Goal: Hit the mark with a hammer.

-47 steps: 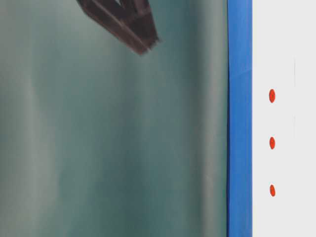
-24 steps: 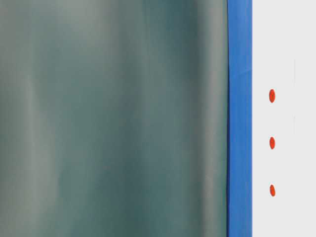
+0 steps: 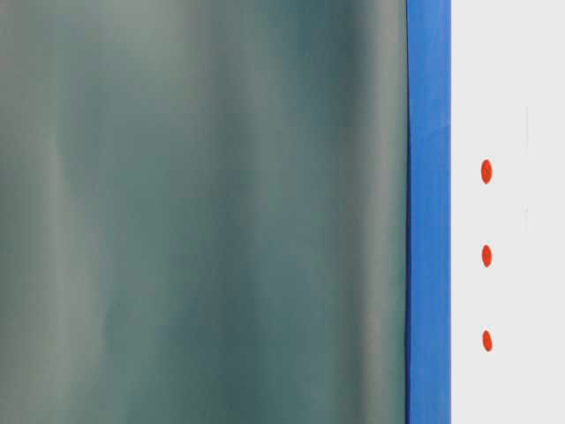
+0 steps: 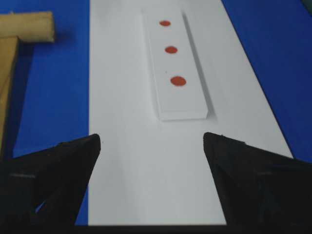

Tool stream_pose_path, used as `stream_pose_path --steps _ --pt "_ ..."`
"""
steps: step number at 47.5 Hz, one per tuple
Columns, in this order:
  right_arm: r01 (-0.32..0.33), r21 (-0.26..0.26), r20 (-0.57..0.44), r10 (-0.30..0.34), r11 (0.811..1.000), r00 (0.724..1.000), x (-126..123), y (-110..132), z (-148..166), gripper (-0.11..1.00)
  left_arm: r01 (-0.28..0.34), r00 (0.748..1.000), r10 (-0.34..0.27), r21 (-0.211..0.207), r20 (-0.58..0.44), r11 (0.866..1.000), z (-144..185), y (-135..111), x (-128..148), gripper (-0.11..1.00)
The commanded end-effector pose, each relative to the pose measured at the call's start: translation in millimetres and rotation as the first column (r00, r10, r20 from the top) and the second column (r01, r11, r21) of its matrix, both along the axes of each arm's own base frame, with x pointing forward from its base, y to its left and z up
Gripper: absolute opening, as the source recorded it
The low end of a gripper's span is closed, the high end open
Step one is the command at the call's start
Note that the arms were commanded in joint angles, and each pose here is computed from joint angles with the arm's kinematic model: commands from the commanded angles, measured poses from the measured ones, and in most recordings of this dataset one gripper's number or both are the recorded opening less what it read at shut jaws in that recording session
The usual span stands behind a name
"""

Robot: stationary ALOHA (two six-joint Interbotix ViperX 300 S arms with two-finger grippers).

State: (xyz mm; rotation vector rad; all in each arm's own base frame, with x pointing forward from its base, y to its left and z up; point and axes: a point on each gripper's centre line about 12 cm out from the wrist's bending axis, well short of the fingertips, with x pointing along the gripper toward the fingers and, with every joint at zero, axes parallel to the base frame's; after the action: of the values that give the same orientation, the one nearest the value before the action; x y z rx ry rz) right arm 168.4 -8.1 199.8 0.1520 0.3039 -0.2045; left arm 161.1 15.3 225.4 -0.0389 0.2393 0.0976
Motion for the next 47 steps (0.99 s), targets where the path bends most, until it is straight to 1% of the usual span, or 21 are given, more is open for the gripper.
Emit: stream_pose_path --steps 1,6,18,47 --pt "0.003 -0.001 -0.001 -0.003 1.000 1.000 0 0 0 0.84 0.011 1.000 -0.011 0.008 0.010 1.000 0 -1 0 0.80" --pt "0.003 -0.001 -0.010 -0.003 1.000 1.000 -1 -1 -4 0.84 0.012 1.000 -0.012 0.007 0.012 1.000 -5 -2 -2 0.80" --pt "0.008 -0.003 -0.015 -0.008 1.000 1.000 -2 -1 -6 0.80 0.022 0.999 -0.023 0.014 0.023 1.000 -7 -4 -6 0.80" --pt "0.007 0.001 -0.003 -0.007 1.000 1.000 -2 -1 -3 0.80 0.022 1.000 -0.022 0.012 0.014 1.000 -10 -4 -6 0.80"
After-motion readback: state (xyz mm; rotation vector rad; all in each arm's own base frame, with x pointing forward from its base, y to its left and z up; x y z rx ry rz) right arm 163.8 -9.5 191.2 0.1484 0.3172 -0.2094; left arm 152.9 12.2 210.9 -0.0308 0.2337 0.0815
